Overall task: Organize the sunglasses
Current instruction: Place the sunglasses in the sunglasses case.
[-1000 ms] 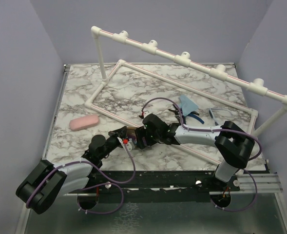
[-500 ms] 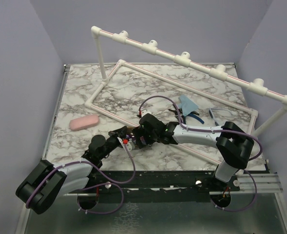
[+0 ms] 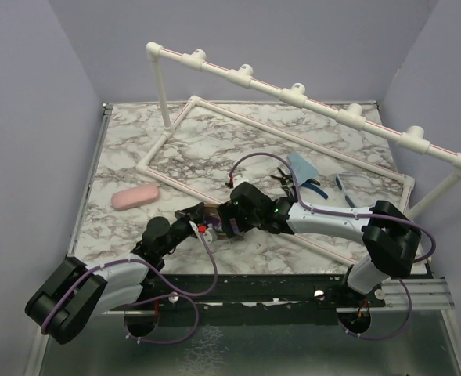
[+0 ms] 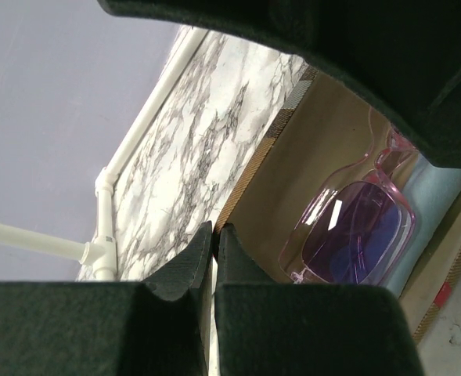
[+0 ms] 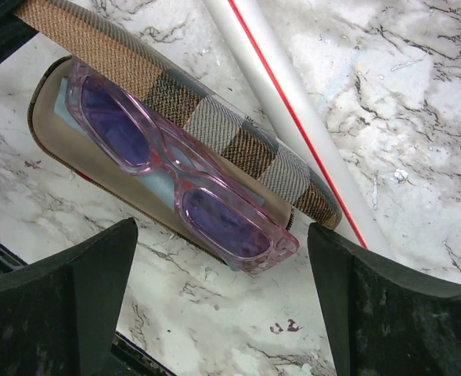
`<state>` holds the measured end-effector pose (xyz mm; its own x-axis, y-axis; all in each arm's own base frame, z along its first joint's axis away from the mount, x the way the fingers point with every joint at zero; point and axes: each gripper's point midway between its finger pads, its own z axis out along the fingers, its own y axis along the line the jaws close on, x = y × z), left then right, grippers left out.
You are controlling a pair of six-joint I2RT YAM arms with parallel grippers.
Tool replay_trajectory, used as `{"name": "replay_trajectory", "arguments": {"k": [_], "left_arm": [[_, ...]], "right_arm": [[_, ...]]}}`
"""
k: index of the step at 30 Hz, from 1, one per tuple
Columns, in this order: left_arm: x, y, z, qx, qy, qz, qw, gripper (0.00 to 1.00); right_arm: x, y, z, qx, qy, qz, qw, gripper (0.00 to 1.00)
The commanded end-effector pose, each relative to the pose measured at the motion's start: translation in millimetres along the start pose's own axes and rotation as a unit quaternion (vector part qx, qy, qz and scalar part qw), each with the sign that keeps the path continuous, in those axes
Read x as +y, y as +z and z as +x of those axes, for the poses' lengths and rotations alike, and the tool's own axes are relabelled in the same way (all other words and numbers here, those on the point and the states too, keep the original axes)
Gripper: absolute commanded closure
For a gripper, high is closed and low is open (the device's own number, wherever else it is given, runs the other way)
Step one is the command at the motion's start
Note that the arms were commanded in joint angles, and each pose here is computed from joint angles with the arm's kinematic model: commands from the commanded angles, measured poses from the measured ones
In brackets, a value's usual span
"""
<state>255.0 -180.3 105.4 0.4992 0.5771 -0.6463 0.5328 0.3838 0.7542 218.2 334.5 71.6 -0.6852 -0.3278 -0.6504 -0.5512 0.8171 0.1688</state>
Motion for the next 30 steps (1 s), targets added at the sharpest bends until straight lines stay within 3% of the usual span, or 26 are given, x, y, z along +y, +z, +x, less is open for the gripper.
{"name": "replay_trajectory", "arguments": {"k": [1,11,16,20,30], "left_arm": [[-46,-24,19,0.012,-0.008,0.051,0.999,1.0],[-48,-25,21,0.016,-0.011,0.054,0.998,1.0],[-47,-24,21,0.018,-0.012,0.052,0.998,1.0],[-46,-23,21,0.018,-0.011,0.05,0.999,1.0],[-41,-21,17,0.012,-0.013,0.044,0.999,1.0]], "right_arm": [[-14,-3,-1,-0.007,0.011,0.03,0.999,0.06],[-15,-7,10,-0.031,0.041,0.012,0.999,0.2],[-2,-3,0,-0.056,0.041,-0.024,0.997,0.43],[0,2,5,-0.05,0.041,-0.029,0.997,0.52],[-11,13,11,-0.04,0.02,0.0,0.999,0.56]]}}
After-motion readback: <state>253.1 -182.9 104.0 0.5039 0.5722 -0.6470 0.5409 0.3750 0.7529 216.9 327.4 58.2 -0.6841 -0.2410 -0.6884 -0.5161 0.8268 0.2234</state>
